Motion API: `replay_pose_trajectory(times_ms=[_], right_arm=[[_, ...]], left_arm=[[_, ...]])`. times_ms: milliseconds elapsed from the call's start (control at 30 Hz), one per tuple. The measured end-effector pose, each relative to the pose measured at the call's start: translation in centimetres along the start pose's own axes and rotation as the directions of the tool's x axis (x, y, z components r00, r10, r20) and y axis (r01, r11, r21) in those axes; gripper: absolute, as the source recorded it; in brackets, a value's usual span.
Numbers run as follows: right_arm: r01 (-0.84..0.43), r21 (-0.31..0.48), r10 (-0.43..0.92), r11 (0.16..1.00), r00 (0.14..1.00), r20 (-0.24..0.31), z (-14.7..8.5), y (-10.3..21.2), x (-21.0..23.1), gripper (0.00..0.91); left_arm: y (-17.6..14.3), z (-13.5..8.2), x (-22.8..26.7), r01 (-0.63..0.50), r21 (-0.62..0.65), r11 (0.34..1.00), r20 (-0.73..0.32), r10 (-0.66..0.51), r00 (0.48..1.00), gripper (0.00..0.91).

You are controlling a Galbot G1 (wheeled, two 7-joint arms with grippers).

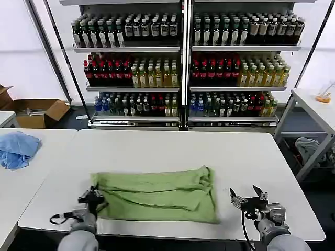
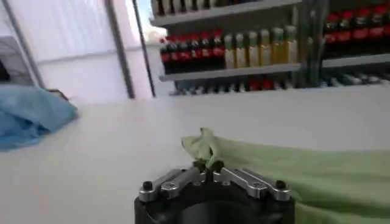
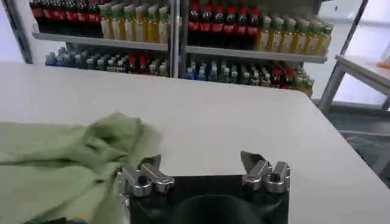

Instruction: Fold and organize the clothes.

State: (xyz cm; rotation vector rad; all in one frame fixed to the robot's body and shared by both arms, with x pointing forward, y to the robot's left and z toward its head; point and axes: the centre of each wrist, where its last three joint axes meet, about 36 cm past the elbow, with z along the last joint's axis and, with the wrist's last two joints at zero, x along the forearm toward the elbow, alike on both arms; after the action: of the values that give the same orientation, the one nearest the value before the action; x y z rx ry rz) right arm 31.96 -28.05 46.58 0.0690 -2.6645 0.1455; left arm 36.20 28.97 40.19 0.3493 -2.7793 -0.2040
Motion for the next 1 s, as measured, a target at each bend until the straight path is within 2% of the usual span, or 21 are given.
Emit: replay_pose_trajectory(times_ms=[200,400,533,700,1000], right_arm=[[0.007,0.005,-0.007,1.000,1.000,0.004,-0.1,0.1,-0.3,0.907],[0.014,0.010,-0.014,1.000,1.000,0.002,-0.1,0.4,-0.5,0.907],[0.017,0.013,-0.018,1.000,1.000,0.004,-0.1,0.4,-0.7,0.907],[0.017,0.019,-0.017,1.000,1.000,0.008,-0.2,0.3,-0.9,0.907],[0.018,0.027,-0.018,0.999,1.000,0.012,-0.3,0.1,-1.4,0.907]], left_arm=[[4.7,-3.1,-0.7,0.071,0.008,0.997,0.049,-0.071,0.996,0.020],[5.6,-6.2,0.2,-0.036,0.173,0.984,0.061,0.026,0.998,0.020],[4.6,-7.5,1.1,-0.166,0.317,0.934,0.069,0.152,0.986,0.020],[2.1,-7.9,1.7,-0.310,0.459,0.833,0.083,0.307,0.948,0.020],[-3.8,-7.5,2.4,-0.460,0.610,0.646,0.100,0.513,0.853,0.020]])
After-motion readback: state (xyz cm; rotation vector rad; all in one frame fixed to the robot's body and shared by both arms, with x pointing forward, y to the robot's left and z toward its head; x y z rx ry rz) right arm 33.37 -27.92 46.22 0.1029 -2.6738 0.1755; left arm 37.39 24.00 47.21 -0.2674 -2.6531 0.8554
